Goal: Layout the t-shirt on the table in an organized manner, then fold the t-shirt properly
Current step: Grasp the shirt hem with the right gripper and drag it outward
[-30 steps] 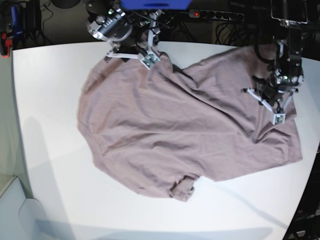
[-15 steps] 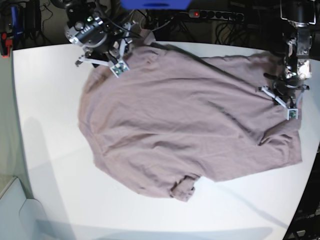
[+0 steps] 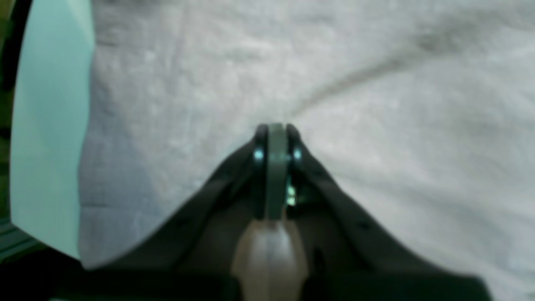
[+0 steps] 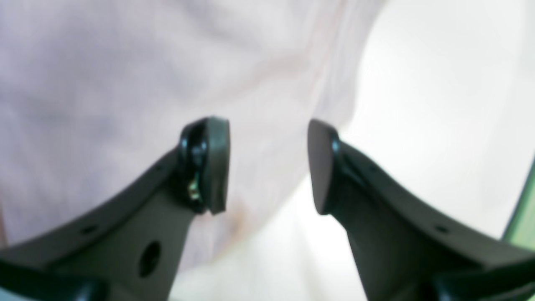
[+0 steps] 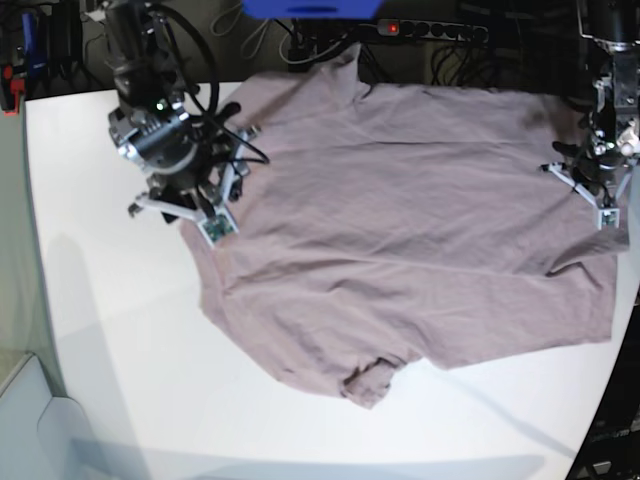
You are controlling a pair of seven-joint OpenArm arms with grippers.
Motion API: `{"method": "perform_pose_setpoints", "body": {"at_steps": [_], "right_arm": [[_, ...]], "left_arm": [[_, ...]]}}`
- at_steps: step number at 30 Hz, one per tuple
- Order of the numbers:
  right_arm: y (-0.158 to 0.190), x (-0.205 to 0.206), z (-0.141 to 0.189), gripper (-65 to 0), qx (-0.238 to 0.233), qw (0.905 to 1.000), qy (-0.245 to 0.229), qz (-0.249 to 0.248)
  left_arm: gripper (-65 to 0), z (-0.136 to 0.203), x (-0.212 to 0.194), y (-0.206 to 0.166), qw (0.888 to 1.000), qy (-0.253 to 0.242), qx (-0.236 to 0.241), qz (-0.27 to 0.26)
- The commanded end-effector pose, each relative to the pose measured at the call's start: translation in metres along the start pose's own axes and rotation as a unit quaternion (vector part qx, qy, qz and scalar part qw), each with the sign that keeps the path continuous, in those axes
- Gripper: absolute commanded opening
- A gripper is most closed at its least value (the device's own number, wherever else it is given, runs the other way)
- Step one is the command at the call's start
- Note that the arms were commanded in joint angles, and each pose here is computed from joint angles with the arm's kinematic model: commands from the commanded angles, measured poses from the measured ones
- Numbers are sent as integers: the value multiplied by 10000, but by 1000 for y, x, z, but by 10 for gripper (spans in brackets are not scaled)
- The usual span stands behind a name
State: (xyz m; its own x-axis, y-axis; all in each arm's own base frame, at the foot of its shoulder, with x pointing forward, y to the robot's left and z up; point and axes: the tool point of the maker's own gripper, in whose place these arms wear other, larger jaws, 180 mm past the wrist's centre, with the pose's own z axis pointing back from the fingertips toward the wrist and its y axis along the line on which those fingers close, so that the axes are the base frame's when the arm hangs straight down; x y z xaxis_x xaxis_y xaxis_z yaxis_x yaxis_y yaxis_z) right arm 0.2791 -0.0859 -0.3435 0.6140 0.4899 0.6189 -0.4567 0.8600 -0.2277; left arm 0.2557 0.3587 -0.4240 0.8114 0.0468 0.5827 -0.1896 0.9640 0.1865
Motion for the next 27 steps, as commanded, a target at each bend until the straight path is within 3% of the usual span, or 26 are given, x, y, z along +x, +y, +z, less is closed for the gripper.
{"method": "perform_pose_setpoints", "body": {"at_steps": [1,6,10,14,24,27], "right_arm": [[-10,17,0,-352,-89,9997,-228,53],[-29,19,-39,-432,-124,9999,102,47],[-25,1,-74,-502,67,9997,213,-61],[-20,-26,-95,-520,195,9992,303,-165],[-57,-115,-81,-521,-84,9922,1220,227],[-60,-128,-66,-521,-138,9912,1267,346]], "left_arm": [[-646,8,26,7,9993,-374,76,-42],[-646,17,26,4,9988,-468,37,-117],[-646,16,16,7,9993,-355,67,-133],[-646,15,13,17,9993,-314,176,-40],[-646,16,19,13,9990,-410,126,89],[-646,13,15,2,9991,-390,45,181]]}}
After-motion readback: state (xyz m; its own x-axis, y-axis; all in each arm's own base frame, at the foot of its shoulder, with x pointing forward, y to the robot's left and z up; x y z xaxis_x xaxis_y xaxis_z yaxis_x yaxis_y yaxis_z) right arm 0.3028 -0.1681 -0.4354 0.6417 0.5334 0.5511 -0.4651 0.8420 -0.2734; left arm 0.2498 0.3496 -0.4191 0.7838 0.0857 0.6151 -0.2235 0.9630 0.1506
